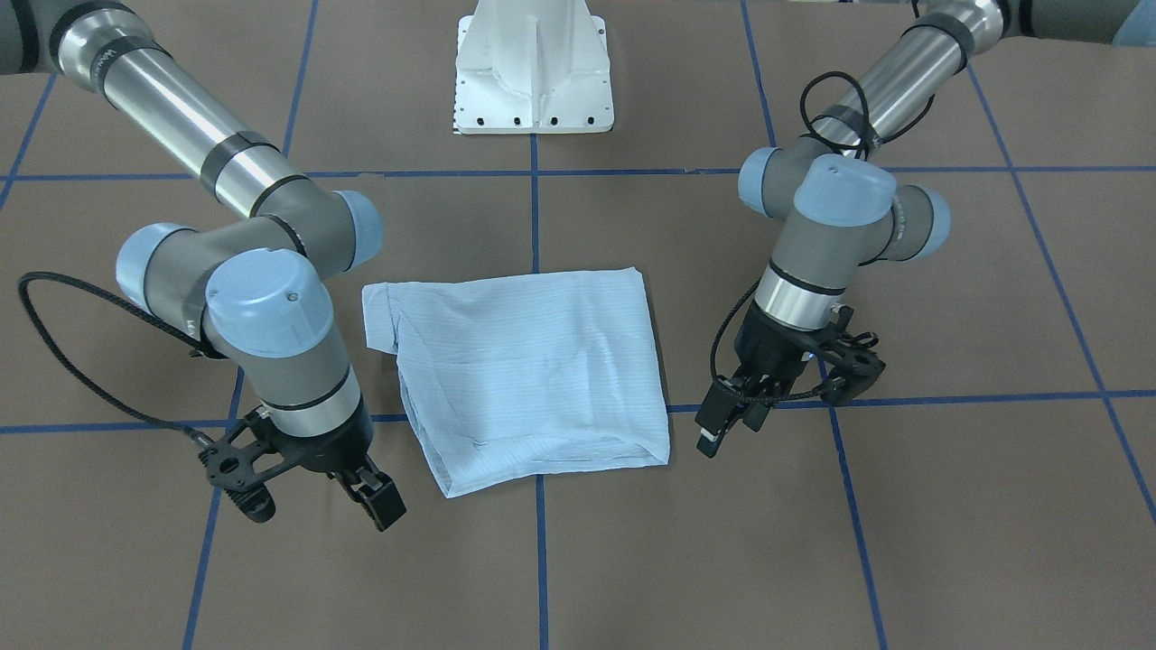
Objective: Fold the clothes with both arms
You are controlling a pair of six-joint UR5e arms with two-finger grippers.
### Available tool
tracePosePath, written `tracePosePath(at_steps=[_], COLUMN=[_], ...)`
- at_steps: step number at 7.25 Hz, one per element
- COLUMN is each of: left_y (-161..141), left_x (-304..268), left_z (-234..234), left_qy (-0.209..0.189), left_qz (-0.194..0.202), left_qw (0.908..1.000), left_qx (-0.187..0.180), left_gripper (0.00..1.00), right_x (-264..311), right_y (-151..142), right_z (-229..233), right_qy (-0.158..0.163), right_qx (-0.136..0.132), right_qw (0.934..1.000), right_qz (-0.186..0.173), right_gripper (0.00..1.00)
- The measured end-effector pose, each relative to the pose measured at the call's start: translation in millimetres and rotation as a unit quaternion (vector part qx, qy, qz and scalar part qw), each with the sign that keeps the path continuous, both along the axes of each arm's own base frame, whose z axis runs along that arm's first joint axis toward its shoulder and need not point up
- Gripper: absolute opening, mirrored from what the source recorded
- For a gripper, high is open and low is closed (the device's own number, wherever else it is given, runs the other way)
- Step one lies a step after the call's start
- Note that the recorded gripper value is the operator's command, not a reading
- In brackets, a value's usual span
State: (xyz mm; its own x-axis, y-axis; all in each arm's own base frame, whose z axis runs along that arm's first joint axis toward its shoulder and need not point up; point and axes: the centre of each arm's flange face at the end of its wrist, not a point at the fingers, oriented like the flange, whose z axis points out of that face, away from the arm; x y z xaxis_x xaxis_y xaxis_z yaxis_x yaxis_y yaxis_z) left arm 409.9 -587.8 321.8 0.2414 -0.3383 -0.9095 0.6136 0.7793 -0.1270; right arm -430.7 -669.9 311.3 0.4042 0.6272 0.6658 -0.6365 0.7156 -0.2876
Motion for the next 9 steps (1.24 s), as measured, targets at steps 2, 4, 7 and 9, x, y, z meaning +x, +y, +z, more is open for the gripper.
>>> tracePosePath(at_steps=[2,4,7,9], left_y=[35.0,57.0,84.6,103.9], left_x=[-62.7,-166.1,-337.5,-405.7], left_z=[41.8,105.6,208.5,244.8], left_qy=[-0.080,-0.172,-0.289,-0.295], left_qz=[0.068,0.157,0.242,0.267], left_qw=[0.9893,0.9528,0.8852,0.8789], left_qx=[0.102,0.195,0.273,0.263], left_gripper=[1.00,1.00,1.00,1.00], right_x=[92.7,212.9,371.3,426.5], right_y=[10.3,20.6,97.3,149.0], right_z=[74.9,152.7,255.1,267.3], right_qy=[0.029,0.043,0.079,0.088], right_qx=[0.054,0.107,0.162,0.159], right_qw=[0.9932,0.9752,0.9413,0.9258], right_qz=[-0.099,-0.189,-0.286,-0.331], right_gripper=[1.00,1.00,1.00,1.00])
